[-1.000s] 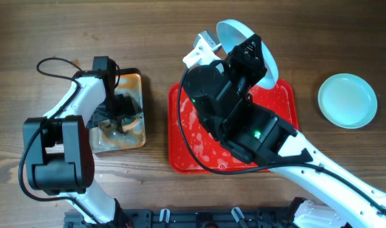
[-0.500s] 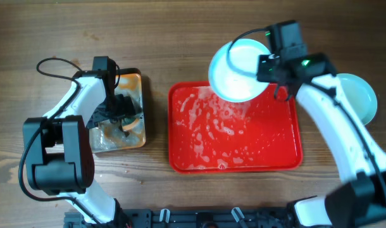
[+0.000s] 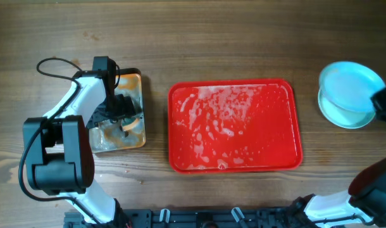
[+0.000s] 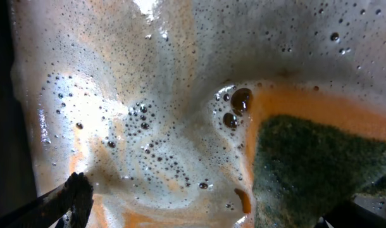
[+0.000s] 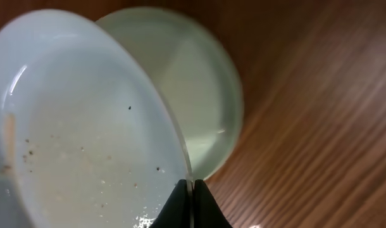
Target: Clean dirty plates on tray and stack at the side
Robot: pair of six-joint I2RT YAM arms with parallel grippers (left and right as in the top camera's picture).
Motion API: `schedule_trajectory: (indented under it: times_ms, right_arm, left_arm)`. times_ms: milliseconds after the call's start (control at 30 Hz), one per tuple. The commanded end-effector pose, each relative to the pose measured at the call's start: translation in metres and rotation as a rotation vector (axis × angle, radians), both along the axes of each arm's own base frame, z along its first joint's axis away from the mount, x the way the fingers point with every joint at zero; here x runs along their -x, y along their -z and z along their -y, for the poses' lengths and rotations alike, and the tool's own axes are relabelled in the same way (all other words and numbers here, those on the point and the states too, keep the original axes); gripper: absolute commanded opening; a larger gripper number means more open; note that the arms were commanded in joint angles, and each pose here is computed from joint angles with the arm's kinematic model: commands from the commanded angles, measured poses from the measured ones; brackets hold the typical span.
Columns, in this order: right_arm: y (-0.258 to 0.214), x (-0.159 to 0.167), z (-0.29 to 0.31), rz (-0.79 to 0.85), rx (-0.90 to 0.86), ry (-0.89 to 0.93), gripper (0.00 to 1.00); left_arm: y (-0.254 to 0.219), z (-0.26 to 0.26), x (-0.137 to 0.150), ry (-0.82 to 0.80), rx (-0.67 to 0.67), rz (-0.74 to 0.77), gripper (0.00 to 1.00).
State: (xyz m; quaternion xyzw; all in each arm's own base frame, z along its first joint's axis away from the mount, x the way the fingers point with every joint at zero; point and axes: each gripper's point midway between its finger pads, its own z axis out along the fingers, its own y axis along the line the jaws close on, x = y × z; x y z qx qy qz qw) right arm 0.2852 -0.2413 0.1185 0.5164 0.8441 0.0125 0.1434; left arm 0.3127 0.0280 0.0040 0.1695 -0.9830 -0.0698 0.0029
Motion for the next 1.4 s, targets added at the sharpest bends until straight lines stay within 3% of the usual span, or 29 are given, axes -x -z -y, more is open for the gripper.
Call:
schedule_trajectory:
  times_ms: [0,100,233,267,300,367,400,533,667,800,967,1000,1100,1233,1367]
  right_arm:
    - [0.036,0.036,0.012,-0.052,-0.057,0.132,0.04]
    - [0.064,0.04,0.007,-0.048,-0.062,0.152,0.04]
    - [0.067,0.029,0.006,-0.018,-0.052,0.152,0.04]
    - [0.066,0.02,0.003,0.017,-0.067,0.146,0.26]
    - [0.064,0.012,0.0,0.048,-0.079,0.132,0.6]
    - [0.059,-0.008,-0.009,0.113,-0.091,0.061,0.64]
    - [0.059,-0.013,-0.013,0.116,-0.085,0.039,0.72]
    - [0.05,-0.044,-0.038,0.151,-0.063,-0.079,0.8]
    - [-0.023,-0.087,-0.066,0.276,0.032,-0.224,0.99]
    - [-0.074,-0.098,-0.094,0.346,0.066,-0.291,1.0]
    - [-0.072,-0.094,-0.126,0.306,0.037,-0.377,1.0]
    - [-0.077,-0.098,-0.134,0.326,0.049,-0.436,1.0]
    - [-0.145,-0.111,-0.204,0.592,0.202,-0.949,0.99]
    - [-0.239,-0.069,-0.274,0.851,0.462,-1.249,1.0]
    - [-0.273,-0.017,-0.307,0.947,0.55,-1.371,1.0]
  left_arm:
    - [0.015,0.006,0.007,-0.007,0.016,-0.035,1.0]
    - [0.015,0.006,0.007,-0.007,0.016,-0.036,1.0]
    - [0.015,0.006,0.007,-0.007,0.016,-0.036,1.0]
    - [0.015,0.006,0.007,-0.007,0.016,-0.036,1.0]
    - [0.015,0.006,0.007,-0.007,0.016,-0.036,1.0]
    - [0.015,0.006,0.007,-0.007,0.016,-0.036,1.0]
    - [0.015,0.006,0.007,-0.008,0.016,-0.036,1.0]
    - [0.015,0.006,0.007,-0.007,0.016,-0.036,1.0]
    - [0.001,0.006,-0.003,-0.007,0.015,0.016,0.96]
    - [-0.049,0.005,-0.013,-0.024,0.014,0.132,1.0]
    - [-0.106,0.013,0.004,-0.069,0.06,0.242,1.0]
    - [-0.12,0.022,0.004,-0.04,0.101,0.291,1.0]
    - [-0.191,0.054,0.0,0.195,0.163,0.563,1.0]
    - [-0.277,0.092,0.04,0.51,0.147,0.864,1.0]
    - [-0.331,0.096,0.09,0.58,0.158,1.091,1.0]
